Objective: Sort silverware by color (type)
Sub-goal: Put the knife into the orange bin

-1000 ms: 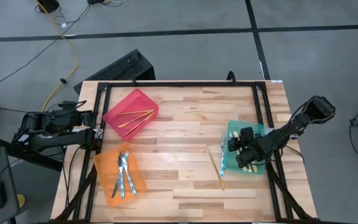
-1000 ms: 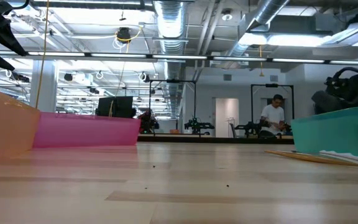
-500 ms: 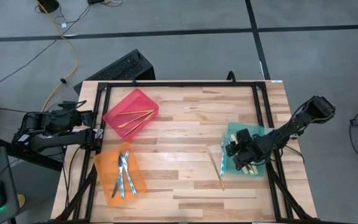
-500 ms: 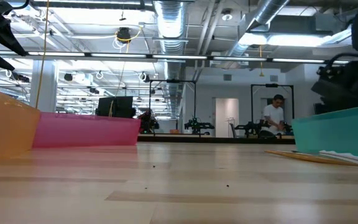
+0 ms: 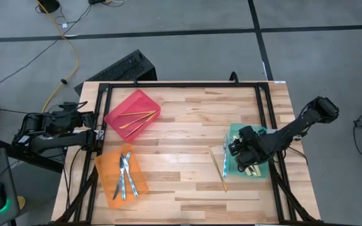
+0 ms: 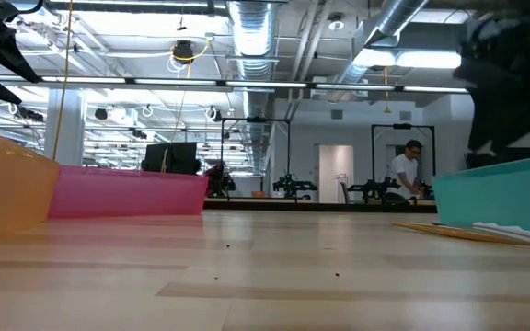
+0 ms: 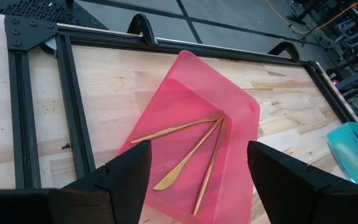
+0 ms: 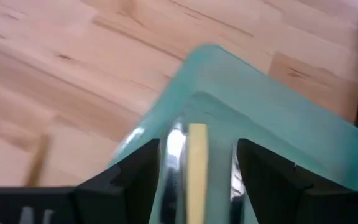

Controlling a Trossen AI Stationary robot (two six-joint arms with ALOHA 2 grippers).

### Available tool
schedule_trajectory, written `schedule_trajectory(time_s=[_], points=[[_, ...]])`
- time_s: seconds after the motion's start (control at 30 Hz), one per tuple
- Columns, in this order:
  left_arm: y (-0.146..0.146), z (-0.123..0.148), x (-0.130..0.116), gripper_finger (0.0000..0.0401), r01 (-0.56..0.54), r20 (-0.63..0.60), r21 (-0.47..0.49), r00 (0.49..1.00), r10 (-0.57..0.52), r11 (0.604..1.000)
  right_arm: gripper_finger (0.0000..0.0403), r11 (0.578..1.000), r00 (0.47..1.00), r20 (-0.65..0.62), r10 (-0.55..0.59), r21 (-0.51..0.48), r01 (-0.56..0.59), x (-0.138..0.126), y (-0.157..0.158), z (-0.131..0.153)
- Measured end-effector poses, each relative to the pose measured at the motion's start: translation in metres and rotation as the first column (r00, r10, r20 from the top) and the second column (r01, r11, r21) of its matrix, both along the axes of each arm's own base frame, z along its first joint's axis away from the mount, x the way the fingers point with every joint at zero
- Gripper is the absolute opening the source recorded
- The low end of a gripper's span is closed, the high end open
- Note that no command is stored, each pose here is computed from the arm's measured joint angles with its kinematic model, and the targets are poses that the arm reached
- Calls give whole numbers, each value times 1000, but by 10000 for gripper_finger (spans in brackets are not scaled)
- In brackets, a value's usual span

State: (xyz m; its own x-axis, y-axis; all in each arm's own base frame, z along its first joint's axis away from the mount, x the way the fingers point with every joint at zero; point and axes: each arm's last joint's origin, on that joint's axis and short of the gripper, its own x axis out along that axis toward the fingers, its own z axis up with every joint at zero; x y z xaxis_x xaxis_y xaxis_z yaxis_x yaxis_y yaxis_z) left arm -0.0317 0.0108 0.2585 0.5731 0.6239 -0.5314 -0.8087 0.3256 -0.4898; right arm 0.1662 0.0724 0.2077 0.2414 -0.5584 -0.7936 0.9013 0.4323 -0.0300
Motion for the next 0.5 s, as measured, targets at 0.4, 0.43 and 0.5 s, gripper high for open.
schedule_trajectory(time_s=[0.4, 0.43, 0.5], points=[[0, 0, 0, 247, 0, 0, 0, 1000, 0, 1000, 208, 962, 946, 234, 225, 99, -253, 41, 20, 73], [0, 0, 0, 247, 0, 0, 0, 1000, 0, 1000, 201, 952, 935, 257, 243, 119, -280, 46, 22, 75], [0, 0, 0, 247, 0, 0, 0, 1000, 0, 1000, 184, 935, 922, 277, 272, 151, -321, 56, 24, 74]])
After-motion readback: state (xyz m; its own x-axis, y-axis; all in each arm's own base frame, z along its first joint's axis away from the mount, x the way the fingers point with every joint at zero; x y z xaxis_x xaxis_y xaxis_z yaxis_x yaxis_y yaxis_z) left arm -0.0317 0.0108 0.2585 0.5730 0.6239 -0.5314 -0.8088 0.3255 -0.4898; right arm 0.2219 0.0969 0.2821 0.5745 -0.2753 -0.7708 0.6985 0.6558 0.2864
